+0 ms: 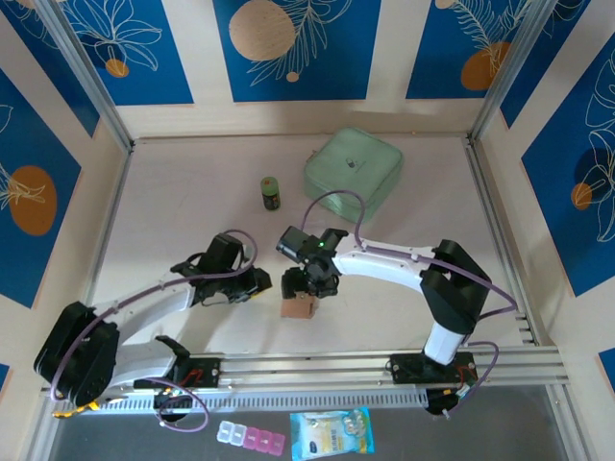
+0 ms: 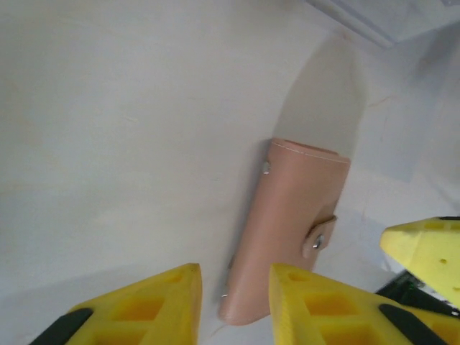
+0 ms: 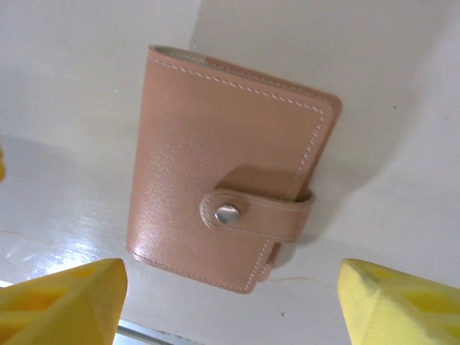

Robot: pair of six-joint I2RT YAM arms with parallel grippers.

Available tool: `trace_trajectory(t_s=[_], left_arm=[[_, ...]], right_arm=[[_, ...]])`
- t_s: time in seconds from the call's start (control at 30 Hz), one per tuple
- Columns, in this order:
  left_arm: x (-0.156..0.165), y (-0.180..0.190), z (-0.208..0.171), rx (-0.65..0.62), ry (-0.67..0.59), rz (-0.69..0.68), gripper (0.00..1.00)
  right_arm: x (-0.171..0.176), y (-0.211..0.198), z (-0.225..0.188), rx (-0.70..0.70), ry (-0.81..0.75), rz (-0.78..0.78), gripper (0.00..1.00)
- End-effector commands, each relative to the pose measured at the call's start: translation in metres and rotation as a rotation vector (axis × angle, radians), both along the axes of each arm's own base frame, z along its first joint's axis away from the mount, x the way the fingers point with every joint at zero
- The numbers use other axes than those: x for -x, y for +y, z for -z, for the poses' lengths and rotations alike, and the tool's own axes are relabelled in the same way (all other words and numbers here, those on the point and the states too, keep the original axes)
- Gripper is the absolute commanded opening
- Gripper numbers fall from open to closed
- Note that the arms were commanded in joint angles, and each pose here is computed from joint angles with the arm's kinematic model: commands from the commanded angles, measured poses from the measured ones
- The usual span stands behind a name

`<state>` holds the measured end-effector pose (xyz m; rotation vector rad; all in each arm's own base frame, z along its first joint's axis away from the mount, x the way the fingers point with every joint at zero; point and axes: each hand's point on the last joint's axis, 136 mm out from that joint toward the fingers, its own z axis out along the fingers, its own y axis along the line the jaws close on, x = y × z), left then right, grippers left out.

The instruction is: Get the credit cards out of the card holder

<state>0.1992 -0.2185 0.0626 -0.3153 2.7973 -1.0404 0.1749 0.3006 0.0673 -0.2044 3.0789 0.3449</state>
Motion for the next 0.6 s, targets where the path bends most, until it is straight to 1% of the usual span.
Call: trace_trajectory(t_s=[0.0, 0.13, 0.2, 0.23, 0.4, 0.57], left_arm=[[-0.005, -0.028, -0.009, 0.098, -0.011, 0.029, 0.25], [-0.001, -0.045, -0.001, 0.117, 0.012, 0.058, 0.16], [0.002, -0.051, 0.004, 0.129, 0.027, 0.07, 0.13], [0.004, -0.053, 0.008, 0.124, 0.038, 0.075, 0.12], [0.014, -0.053, 0.023, 0.079, 0.078, 0.082, 0.08], [0.02, -0.049, 0.033, 0.064, 0.109, 0.076, 0.04]], right_arm=[[0.008, -0.011, 0.003, -0.007, 0.05, 0.063, 0.73], [0.005, -0.009, 0.007, -0.064, 0.053, 0.071, 0.67], [0.003, -0.011, 0.009, -0.069, 0.063, 0.079, 0.59], [0.002, -0.012, 0.01, -0.066, 0.063, 0.083, 0.56], [-0.001, -0.012, 0.013, -0.053, 0.07, 0.089, 0.45], [-0.001, -0.006, 0.016, -0.053, 0.083, 0.087, 0.43]])
